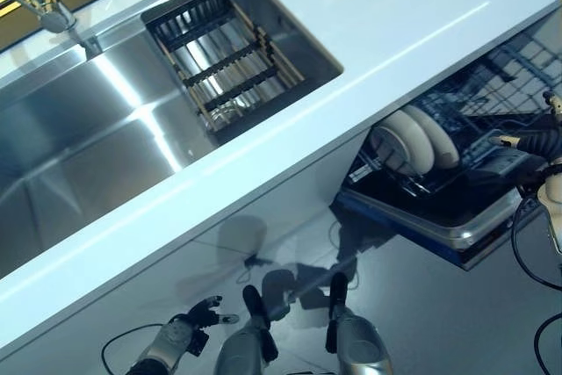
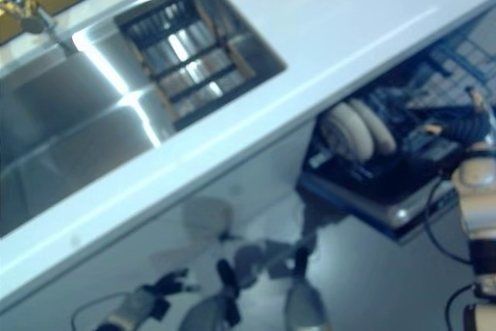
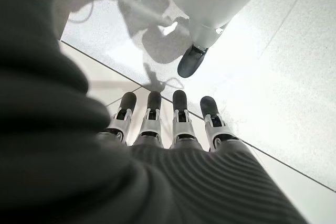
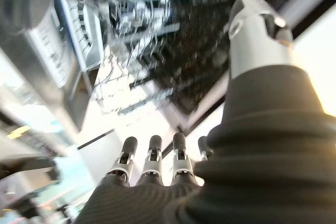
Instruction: Take plates into dishwasher
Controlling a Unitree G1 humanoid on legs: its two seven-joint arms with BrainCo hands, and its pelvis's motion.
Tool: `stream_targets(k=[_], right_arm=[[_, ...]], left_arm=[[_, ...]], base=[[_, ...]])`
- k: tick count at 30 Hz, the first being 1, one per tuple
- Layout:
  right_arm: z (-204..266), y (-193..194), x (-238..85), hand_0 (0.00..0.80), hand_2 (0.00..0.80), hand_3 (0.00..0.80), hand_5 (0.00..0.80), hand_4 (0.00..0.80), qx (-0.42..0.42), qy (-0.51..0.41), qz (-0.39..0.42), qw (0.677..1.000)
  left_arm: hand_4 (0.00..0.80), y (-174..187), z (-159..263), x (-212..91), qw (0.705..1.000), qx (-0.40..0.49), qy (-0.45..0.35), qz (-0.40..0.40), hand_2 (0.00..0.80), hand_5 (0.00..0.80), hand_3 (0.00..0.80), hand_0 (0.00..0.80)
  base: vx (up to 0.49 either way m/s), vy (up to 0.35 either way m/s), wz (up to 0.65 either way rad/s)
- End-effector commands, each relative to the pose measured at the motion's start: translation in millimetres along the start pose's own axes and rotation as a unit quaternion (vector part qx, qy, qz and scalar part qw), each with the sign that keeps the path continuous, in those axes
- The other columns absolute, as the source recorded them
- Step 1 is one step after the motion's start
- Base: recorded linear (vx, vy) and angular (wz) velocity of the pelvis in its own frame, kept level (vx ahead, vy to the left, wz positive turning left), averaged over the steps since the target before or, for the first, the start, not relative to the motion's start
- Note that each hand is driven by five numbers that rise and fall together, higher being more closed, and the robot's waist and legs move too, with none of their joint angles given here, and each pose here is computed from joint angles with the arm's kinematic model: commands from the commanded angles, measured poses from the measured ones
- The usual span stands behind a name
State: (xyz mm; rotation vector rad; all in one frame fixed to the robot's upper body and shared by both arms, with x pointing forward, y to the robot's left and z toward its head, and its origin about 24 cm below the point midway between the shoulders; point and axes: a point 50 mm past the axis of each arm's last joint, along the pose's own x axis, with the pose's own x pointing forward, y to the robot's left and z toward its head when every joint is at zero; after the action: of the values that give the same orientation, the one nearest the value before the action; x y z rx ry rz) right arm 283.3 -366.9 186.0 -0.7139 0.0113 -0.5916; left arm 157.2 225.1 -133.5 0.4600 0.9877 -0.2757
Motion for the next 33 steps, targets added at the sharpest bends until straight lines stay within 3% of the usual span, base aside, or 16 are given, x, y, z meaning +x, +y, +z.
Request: stream_targets(k=[1,8,15,18,20,26,33], right_arm=[[7.3,-6.6,-5.4,0.0,0.0,0.0,0.0,0.0,0.108,-0.034,-0.027,0.993],[-42.8,12.3,-21.6,0.0,0.0,0.0,0.0,0.0,0.281,0.06,0.0,0.958],[-96.8,36.9,-41.5,0.0,0.0,0.0,0.0,0.0,0.384,0.179,0.023,0.906],[-113.1,52.2,-49.0,0.0,0.0,0.0,0.0,0.0,0.444,0.222,0.039,0.867],[-117.8,61.0,-51.4,0.0,0.0,0.0,0.0,0.0,0.488,0.236,0.042,0.839],[-120.6,78.0,-51.2,0.0,0.0,0.0,0.0,0.0,0.558,0.238,0.028,0.795],[-113.2,90.3,-46.6,0.0,0.0,0.0,0.0,0.0,0.58,0.213,0.046,0.785]], left_arm=[[0.0,8.0,-22.6,-5.7,0.999,0.005,0.028,0.019,0.0,0.0,0.0,0.0],[0.0,5.8,-37.5,-7.8,0.998,0.006,0.058,0.014,0.0,0.0,0.0,0.0],[0.0,1.0,-44.6,-9.2,0.997,0.017,0.069,-0.003,0.0,0.0,0.0,0.0],[0.0,-2.4,-36.9,-6.2,0.998,0.019,0.059,-0.014,0.0,0.0,0.0,0.0],[0.0,-5.2,-30.9,-4.1,0.998,0.019,0.049,-0.021,0.0,0.0,0.0,0.0],[0.0,-12.3,-10.3,2.1,0.999,0.018,0.018,-0.034,0.0,0.0,0.0,0.0],[0.0,-11.7,11.0,5.9,0.999,0.018,-0.014,-0.037,0.0,0.0,0.0,0.0]], base=[[0.027,-0.034,-0.15],[0.022,-0.053,-0.17],[0.009,-0.07,-0.1],[-0.016,-0.036,-0.08],[-0.024,-0.009,-0.07],[-0.051,0.009,-0.01],[-0.045,0.002,0.01]])
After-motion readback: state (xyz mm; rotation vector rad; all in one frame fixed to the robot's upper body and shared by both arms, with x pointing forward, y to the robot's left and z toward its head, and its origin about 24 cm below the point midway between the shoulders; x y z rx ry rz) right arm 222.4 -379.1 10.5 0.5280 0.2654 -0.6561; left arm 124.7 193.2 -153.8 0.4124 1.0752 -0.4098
